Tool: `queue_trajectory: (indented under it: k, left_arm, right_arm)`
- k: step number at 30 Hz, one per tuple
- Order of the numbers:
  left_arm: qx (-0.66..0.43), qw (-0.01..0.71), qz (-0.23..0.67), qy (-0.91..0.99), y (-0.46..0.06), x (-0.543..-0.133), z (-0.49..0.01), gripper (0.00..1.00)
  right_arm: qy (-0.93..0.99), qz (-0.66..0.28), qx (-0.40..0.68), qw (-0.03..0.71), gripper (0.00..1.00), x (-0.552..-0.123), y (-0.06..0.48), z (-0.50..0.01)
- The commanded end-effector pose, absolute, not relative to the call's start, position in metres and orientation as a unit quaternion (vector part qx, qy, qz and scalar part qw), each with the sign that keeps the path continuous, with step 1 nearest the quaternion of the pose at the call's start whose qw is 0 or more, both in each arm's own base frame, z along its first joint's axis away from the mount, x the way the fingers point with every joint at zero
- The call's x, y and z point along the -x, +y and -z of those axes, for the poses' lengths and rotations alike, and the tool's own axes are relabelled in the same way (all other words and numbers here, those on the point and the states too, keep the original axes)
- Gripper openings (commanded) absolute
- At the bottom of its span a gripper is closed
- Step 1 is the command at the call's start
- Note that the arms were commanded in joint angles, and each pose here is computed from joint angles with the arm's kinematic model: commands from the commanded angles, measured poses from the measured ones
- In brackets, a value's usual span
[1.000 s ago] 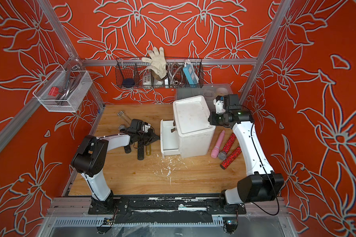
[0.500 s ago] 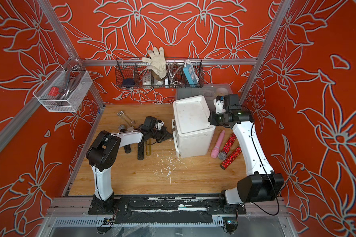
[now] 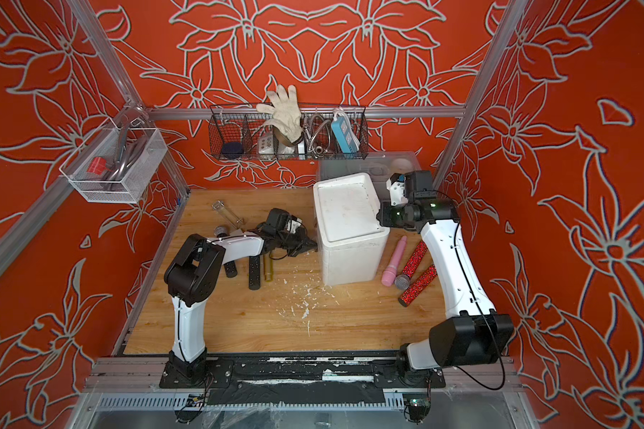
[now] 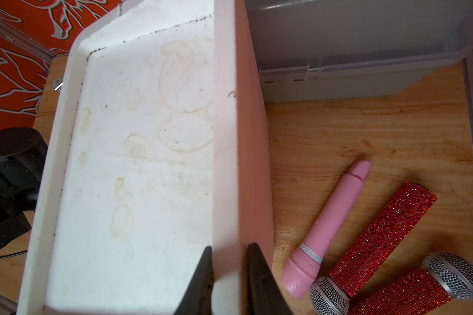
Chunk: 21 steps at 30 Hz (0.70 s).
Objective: Take the microphone out of the drawer
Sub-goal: Close the drawer in the storage box.
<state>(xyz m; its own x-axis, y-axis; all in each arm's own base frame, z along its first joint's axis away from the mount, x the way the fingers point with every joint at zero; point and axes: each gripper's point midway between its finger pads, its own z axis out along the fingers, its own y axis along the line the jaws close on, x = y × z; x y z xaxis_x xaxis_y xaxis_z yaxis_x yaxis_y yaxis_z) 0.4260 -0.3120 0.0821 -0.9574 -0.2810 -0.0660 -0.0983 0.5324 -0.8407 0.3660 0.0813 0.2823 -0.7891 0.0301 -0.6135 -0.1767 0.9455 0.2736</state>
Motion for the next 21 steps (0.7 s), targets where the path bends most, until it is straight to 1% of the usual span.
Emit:
queue_trajectory:
  k: [1, 2, 3, 5, 10, 11, 12, 14, 15, 19, 21]
  left_arm:
    - [0.074, 0.109, 0.470, 0.873, -0.319, -0.420, -0.100, 0.32]
    - [0.073, 0.115, 0.464, 0.876, -0.313, -0.419, -0.104, 0.47]
    - [0.074, 0.121, 0.456, 0.879, -0.307, -0.418, -0.108, 0.58]
    - [0.075, 0.134, 0.443, 0.883, -0.295, -0.417, -0.118, 0.68]
    - [0.082, 0.157, 0.428, 0.886, -0.261, -0.412, -0.145, 0.82]
    - [0.084, 0.161, 0.424, 0.887, -0.251, -0.410, -0.150, 0.84]
    - [0.085, 0.169, 0.418, 0.888, -0.242, -0.408, -0.158, 0.87]
    - [0.085, 0.190, 0.399, 0.893, -0.220, -0.405, -0.170, 0.93]
    - [0.083, 0.204, 0.384, 0.896, -0.207, -0.403, -0.178, 0.99]
    - [0.075, 0.256, 0.291, 0.919, -0.149, -0.394, -0.198, 1.00]
    - [0.076, 0.282, 0.221, 0.930, -0.114, -0.388, -0.199, 1.00]
  right_arm:
    - [0.932, -0.182, 0.047, 0.309, 0.32, -0.363, 0.090, -0.285]
    - [0.931, -0.177, 0.045, 0.315, 0.43, -0.364, 0.088, -0.289]
    - [0.929, -0.175, 0.042, 0.322, 0.51, -0.366, 0.086, -0.294]
    - [0.924, -0.174, 0.035, 0.338, 0.64, -0.369, 0.082, -0.306]
    - [0.907, -0.167, 0.017, 0.386, 0.83, -0.376, 0.071, -0.341]
    - [0.903, -0.162, 0.012, 0.397, 0.92, -0.375, 0.066, -0.349]
    - [0.901, -0.151, 0.005, 0.406, 0.99, -0.376, 0.060, -0.353]
    - [0.900, -0.118, -0.015, 0.420, 1.00, -0.376, 0.042, -0.354]
    - [0.900, -0.095, -0.031, 0.424, 1.00, -0.375, 0.030, -0.349]
    - [0.900, -0.013, -0.076, 0.429, 1.00, -0.367, -0.012, -0.314]
    - [0.886, 0.017, -0.065, 0.459, 1.00, -0.364, -0.022, -0.294]
